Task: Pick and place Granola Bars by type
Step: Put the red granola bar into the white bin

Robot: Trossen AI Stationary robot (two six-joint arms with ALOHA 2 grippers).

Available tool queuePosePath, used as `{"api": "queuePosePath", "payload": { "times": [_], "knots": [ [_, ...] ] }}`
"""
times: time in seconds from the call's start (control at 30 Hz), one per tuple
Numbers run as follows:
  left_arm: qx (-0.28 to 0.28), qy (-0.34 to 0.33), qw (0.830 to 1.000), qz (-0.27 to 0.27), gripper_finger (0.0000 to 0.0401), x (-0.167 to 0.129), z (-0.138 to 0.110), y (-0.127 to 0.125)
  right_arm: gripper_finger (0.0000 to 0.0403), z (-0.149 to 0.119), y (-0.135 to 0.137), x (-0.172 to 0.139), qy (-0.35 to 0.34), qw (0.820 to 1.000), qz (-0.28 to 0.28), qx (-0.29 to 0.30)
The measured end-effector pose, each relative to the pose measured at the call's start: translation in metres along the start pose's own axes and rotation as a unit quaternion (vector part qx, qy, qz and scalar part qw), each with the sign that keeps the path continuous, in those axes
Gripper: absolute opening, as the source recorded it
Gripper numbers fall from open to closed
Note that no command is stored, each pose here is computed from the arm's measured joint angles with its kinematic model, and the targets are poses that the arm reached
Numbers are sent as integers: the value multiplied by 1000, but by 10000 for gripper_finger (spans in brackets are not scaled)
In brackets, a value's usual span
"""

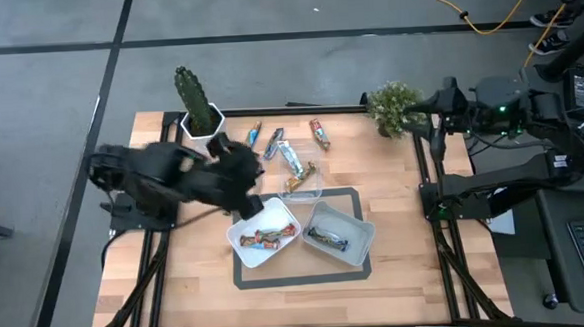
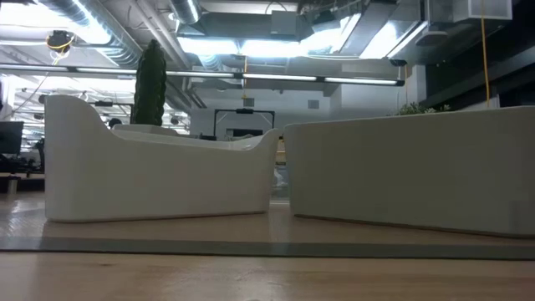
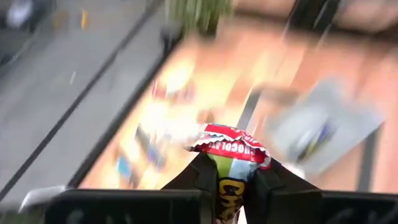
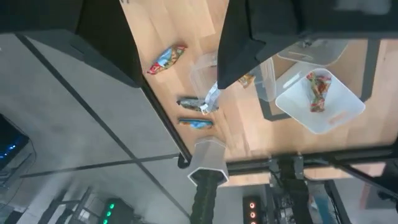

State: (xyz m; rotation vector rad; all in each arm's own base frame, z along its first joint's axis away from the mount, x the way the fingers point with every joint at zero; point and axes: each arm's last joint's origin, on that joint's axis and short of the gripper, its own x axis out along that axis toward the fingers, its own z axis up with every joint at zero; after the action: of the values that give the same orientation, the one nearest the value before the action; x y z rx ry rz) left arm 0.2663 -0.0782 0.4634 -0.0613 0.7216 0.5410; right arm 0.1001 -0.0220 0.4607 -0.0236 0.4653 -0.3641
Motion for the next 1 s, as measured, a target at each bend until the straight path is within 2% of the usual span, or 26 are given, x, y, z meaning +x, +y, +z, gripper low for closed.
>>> {"api": "queuePosePath", "payload": {
  "times": [0.07,0.13,0.3,0.43,0.6,0.87,1.0],
  "knots": [
    [17,57,998,20,31,19,-7,-9,210,-2,1,5,7,1000,-2,-3],
    [32,77,996,12,36,35,-9,-25,210,-6,2,11,22,1000,-11,-8],
    [54,105,992,-41,38,78,-25,-60,210,-24,7,35,61,998,-24,-26],
    [40,135,987,-82,32,107,-47,-76,210,-33,11,50,61,998,-10,-29],
    [21,166,980,-107,42,116,-58,-81,210,-32,13,56,51,998,2,-48],
    [-21,202,975,-94,64,129,-73,-82,210,-27,12,57,28,997,1,-71],
    [-46,212,972,-92,89,132,-73,-80,210,-27,10,60,35,997,-7,-67]
  ]
}}
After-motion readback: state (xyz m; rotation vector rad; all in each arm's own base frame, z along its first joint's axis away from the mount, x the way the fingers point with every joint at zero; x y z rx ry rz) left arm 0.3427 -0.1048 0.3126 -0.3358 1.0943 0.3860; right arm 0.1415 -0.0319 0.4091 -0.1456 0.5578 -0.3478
